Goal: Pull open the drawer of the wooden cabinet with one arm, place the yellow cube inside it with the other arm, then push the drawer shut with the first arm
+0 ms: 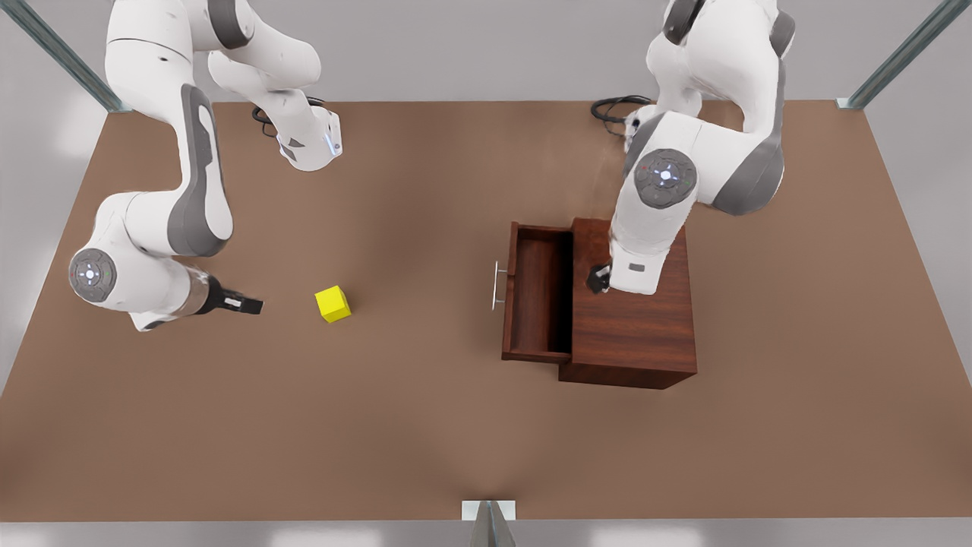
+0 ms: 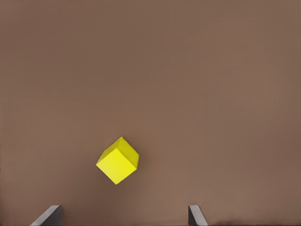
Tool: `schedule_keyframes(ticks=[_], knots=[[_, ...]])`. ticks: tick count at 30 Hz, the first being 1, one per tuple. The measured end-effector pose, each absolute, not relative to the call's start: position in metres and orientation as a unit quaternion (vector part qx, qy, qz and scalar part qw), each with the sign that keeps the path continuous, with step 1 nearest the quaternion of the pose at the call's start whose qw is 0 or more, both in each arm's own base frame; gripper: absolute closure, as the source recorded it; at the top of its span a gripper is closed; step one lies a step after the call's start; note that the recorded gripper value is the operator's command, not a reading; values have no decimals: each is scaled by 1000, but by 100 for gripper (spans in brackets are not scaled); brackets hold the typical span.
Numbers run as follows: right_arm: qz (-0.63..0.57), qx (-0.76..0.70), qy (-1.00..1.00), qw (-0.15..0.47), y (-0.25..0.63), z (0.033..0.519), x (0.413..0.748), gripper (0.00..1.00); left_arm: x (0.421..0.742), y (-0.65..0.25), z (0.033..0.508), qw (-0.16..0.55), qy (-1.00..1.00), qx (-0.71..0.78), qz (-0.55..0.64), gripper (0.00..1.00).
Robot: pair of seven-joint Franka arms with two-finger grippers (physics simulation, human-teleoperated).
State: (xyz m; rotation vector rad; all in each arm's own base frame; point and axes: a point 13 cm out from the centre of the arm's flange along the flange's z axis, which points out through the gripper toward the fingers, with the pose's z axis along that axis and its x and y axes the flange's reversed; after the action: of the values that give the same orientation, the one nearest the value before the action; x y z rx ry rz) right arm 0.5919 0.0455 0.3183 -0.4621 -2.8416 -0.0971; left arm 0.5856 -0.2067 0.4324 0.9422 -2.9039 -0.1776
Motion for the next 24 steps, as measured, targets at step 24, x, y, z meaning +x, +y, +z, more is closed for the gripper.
schedule_keyframes(ticks=[24], knots=[[-63, -465, -883, 34, 130, 142, 543, 0, 585, -50, 420, 93, -991, 89, 33, 0]])
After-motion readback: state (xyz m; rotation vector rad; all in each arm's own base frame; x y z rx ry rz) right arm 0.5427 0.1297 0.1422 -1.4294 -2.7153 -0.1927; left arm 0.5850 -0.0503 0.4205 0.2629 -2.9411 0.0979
